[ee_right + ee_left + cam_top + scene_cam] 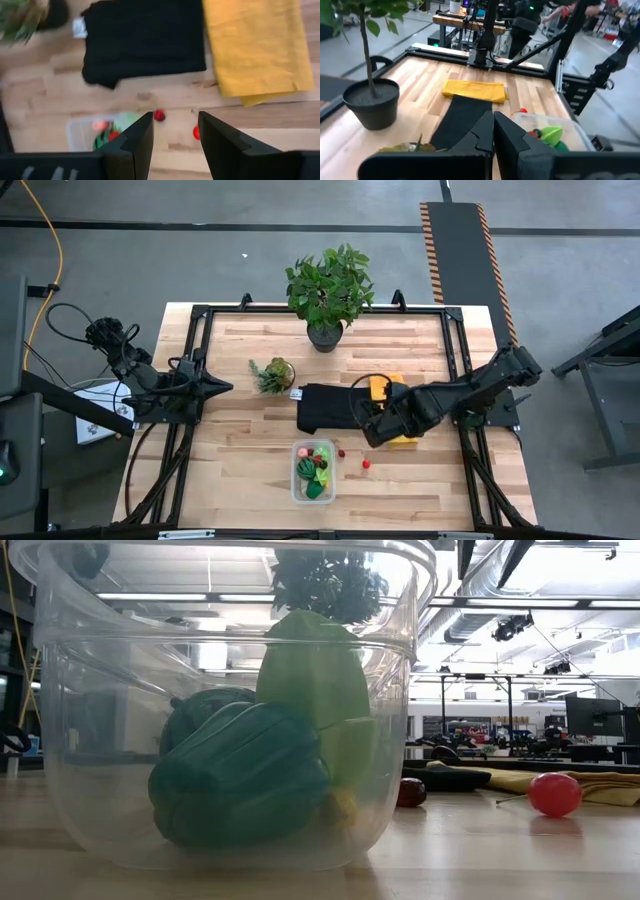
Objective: Pick and placing Produce into tupperware
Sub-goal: Put the right red cherry into the bin
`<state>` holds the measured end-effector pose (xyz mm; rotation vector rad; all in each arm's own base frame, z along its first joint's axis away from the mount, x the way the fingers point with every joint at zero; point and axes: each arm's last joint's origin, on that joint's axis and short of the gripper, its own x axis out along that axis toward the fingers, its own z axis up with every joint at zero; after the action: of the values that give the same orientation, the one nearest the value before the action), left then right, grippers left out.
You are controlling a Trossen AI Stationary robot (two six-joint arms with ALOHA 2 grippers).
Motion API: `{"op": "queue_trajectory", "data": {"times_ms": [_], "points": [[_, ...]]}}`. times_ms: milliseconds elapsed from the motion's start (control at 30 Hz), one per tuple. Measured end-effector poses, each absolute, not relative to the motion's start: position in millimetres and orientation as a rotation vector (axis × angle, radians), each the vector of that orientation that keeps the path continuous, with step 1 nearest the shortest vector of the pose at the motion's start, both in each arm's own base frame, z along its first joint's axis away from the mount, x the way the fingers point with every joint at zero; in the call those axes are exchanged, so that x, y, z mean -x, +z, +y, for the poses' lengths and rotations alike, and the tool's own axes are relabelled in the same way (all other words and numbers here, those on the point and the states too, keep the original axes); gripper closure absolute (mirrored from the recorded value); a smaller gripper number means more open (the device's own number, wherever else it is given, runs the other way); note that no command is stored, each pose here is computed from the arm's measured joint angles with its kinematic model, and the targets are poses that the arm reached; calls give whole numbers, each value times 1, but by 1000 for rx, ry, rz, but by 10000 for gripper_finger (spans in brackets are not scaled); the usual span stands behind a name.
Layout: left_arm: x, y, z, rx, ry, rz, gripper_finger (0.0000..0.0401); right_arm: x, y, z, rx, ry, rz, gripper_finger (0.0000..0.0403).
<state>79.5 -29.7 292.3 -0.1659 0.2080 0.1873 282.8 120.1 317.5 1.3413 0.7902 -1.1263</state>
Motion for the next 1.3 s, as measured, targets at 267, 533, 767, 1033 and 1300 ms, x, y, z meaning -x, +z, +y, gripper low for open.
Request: {"op": "queue_trajectory", "data": {"times_ms": [267, 533, 767, 1033, 1300], "points": [[-80, 292, -31, 106, 150, 223, 400, -288, 315, 109, -1496, -1234, 815, 258], [-79, 290, -31, 99, 125, 245, 400, -313, 282, 128, -1576, -1284, 909, 258], [-79, 289, -31, 97, 107, 256, 400, -329, 255, 140, -1560, -1298, 948, 258], [-78, 288, -31, 87, 98, 275, 400, -327, 237, 164, -1472, -1295, 1010, 258], [-78, 287, -31, 90, 98, 275, 400, -324, 216, 185, -1395, -1314, 1090, 258]]}}
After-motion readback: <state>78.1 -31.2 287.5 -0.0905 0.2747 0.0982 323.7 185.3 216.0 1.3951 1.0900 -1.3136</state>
